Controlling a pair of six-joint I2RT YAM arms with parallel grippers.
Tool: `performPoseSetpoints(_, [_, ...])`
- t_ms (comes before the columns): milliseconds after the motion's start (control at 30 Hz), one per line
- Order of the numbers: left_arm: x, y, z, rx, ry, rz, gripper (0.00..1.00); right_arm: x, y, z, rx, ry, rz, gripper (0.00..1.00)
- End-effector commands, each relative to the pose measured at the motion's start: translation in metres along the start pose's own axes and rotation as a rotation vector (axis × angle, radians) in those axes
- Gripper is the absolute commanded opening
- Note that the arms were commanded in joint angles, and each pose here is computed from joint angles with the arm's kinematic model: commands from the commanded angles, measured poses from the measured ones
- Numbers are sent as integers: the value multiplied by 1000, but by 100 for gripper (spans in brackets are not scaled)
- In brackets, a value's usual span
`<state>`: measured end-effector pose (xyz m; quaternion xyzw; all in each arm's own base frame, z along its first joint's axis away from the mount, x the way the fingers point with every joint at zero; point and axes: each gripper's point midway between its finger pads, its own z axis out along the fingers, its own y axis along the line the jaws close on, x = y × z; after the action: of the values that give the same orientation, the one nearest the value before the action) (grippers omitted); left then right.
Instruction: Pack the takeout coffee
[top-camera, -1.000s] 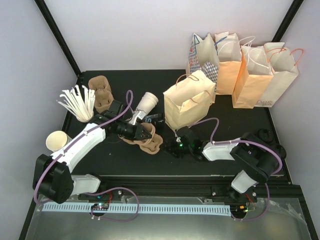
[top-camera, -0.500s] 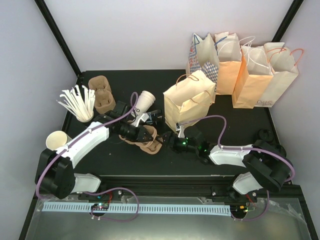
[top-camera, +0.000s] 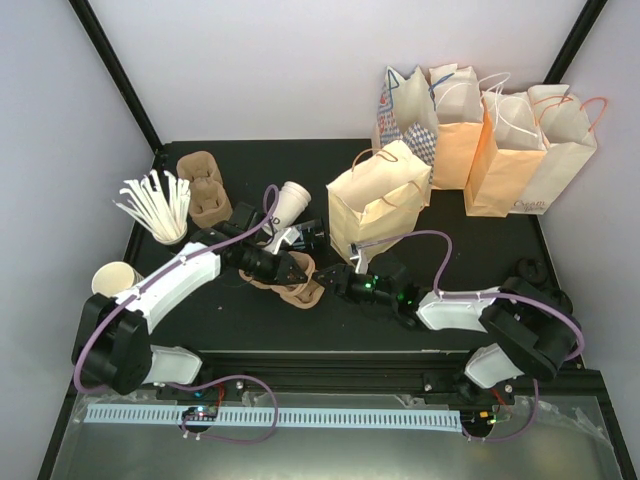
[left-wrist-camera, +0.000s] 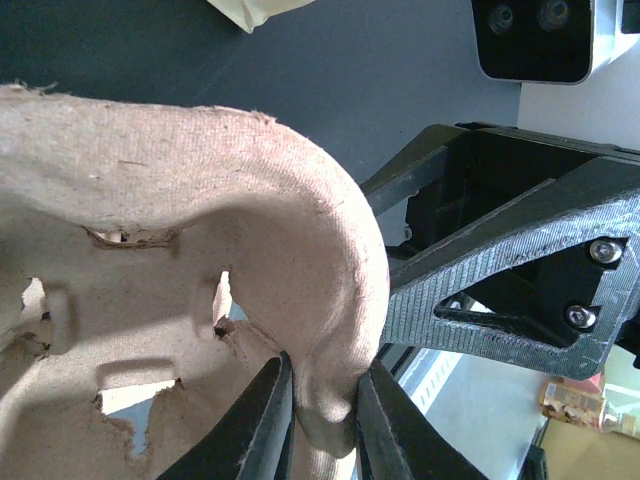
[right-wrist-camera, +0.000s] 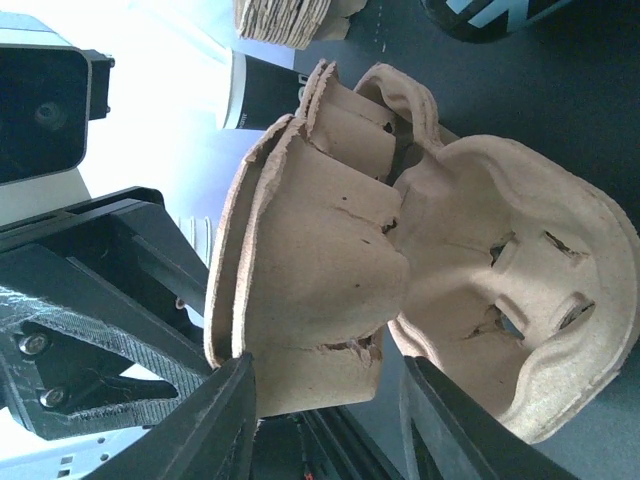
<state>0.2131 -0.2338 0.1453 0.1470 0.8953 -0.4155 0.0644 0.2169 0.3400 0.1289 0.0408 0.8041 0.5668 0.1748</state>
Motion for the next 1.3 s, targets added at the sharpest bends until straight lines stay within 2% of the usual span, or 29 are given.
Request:
performPoseSetpoints(0, [-4,-9,3,37,3,30,18,-2,14,3,-70,-8,-16,42])
performPoseSetpoints(100, [-2,-8,5,39,13,25,18,-2,16,4,-92,-9,-13,39])
performPoseSetpoints(467, [0,-9,7,54,30,27,18,-4,20,7,-114,-8,-10,34])
performPoseSetpoints(567, [2,-8,9,55,42,27,18,-4,22,11,-113,2,-10,29])
performPoseSetpoints(800, [3,-6,12,52,53,24,18,-7,29,10,-140,-8,-14,29])
performPoseSetpoints(1033, [5,-3,13,37,60,24,18,-8,30,8,-150,-22,-7,37])
performPoseSetpoints(1133, [6,-2,13,33,62,25,18,-9,31,8,-153,-22,-4,37])
performPoseSetpoints(1267, [5,-3,12,35,59,29,18,-8,29,9,-146,-20,1,30])
